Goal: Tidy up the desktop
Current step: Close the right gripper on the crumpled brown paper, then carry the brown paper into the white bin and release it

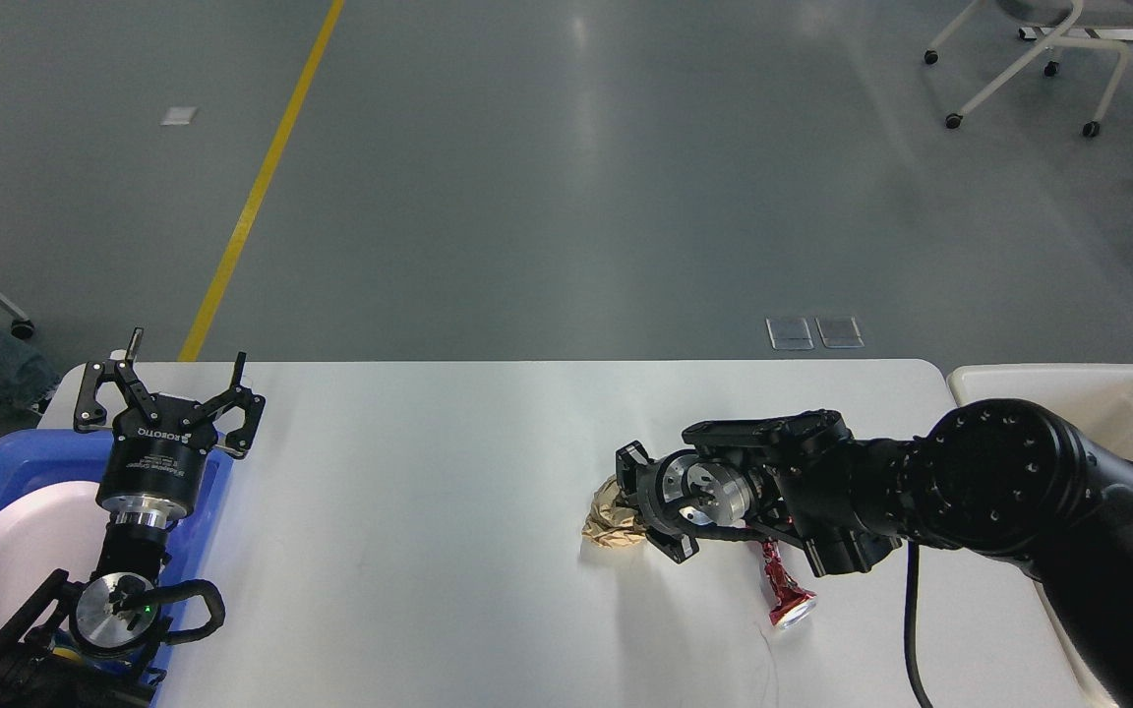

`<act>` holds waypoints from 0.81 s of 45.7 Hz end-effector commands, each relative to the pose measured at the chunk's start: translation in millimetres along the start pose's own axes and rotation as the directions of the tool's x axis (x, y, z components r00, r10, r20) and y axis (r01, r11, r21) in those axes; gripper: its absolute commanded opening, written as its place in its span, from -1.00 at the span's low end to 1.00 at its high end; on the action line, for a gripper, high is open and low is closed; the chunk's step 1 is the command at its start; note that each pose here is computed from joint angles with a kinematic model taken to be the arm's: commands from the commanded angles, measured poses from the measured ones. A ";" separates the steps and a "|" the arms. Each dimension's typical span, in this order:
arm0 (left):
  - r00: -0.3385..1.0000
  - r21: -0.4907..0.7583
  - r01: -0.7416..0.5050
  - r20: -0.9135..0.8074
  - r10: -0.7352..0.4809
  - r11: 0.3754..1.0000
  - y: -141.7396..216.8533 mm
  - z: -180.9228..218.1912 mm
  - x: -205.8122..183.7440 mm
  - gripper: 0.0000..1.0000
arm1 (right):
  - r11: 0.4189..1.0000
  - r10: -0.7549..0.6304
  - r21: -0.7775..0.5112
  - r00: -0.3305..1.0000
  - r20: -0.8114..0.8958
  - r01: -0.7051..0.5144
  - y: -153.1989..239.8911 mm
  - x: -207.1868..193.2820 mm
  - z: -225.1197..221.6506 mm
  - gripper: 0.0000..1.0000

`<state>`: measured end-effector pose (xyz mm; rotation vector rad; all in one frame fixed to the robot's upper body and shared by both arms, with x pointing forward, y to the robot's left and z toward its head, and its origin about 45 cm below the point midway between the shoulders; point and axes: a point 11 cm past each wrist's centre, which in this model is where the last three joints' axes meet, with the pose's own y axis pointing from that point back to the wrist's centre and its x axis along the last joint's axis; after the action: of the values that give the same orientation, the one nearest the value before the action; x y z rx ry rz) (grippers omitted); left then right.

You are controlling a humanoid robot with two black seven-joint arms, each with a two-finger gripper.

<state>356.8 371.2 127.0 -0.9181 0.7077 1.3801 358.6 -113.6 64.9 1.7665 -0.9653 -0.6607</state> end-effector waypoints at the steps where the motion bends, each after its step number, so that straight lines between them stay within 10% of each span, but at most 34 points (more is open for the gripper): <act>1: 1.000 0.000 0.000 0.000 0.000 1.000 0.0 0.0 0.0 0.93 | 1.000 -0.026 -0.014 1.000 -0.005 0.026 0.2 -6.3 3.7 -1.00; 15: 1.000 0.000 0.000 0.000 0.000 1.000 0.0 0.0 0.0 0.93 | 0.998 -0.052 -0.025 0.998 -0.032 0.052 25.6 -7.3 -9.3 -1.00; 37: 1.000 0.000 0.000 0.000 0.000 1.000 0.0 0.0 0.0 0.93 | 0.995 -0.063 -0.094 0.916 -0.397 0.028 198.4 15.1 -52.3 -1.00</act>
<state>356.8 371.2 127.0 -0.9180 0.7076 1.3801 345.4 -128.9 220.1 1.7504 -0.6623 -0.4003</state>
